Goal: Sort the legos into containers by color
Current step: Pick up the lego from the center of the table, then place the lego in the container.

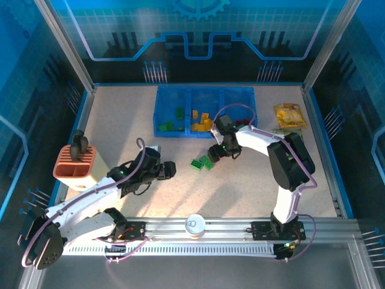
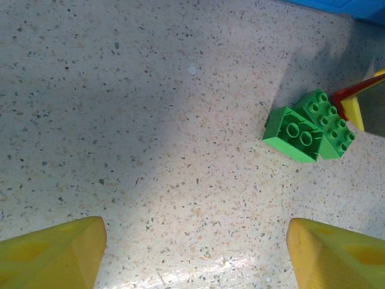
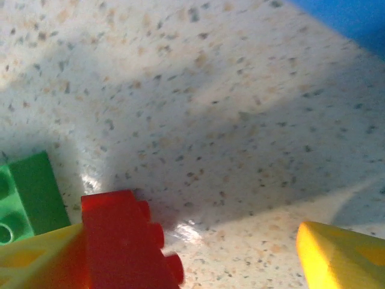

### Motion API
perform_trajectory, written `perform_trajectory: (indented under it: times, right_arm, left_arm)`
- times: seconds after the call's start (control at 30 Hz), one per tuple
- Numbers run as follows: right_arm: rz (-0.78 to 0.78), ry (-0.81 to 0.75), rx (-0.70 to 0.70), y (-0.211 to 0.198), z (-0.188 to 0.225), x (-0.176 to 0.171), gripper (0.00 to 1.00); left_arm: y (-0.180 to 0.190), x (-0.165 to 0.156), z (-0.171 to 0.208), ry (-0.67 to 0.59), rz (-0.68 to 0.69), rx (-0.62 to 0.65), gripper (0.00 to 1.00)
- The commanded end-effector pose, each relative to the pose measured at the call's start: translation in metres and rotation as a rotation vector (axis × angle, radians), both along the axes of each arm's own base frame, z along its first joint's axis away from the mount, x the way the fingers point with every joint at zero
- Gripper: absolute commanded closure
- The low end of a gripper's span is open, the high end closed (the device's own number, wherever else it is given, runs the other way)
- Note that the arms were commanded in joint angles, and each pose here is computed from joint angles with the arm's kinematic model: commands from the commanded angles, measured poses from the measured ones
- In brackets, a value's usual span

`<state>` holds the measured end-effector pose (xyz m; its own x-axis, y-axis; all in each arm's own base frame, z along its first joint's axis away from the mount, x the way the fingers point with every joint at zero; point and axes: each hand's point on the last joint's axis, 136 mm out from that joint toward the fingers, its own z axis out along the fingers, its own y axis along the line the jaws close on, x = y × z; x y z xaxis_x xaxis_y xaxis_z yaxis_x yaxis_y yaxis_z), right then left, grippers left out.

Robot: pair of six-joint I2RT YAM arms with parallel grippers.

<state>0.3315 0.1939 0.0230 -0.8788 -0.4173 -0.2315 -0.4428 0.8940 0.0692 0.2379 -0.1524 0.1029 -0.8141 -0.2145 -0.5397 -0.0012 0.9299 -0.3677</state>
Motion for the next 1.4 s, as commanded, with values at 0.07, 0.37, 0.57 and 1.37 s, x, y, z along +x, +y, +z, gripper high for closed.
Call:
perform_trajectory:
  times: [0.07,0.37,0.57,1.37]
  right_arm:
    - [0.063,0.043,-0.007,0.009,-0.002,-0.015,0.19]
    - [0.032,0.034,0.043,0.020,0.001,-0.018,0.63]
    - [0.005,-0.063,0.047,0.019,0.040,-0.009,0.77]
    - [-0.493,-0.248,0.051,-0.113,0.126,0.153,0.29]
  left_arm:
    - [0.002,-0.003,-0.006,0.028,0.000,-0.005,0.20]
    - [-0.004,0.005,-0.010,0.041,-0.007,0.007,0.21]
    - [-0.006,0.007,-0.009,0.040,-0.016,0.004,0.21]
    - [-0.094,0.041,-0.037,0.207,-0.210,0.036,0.20]
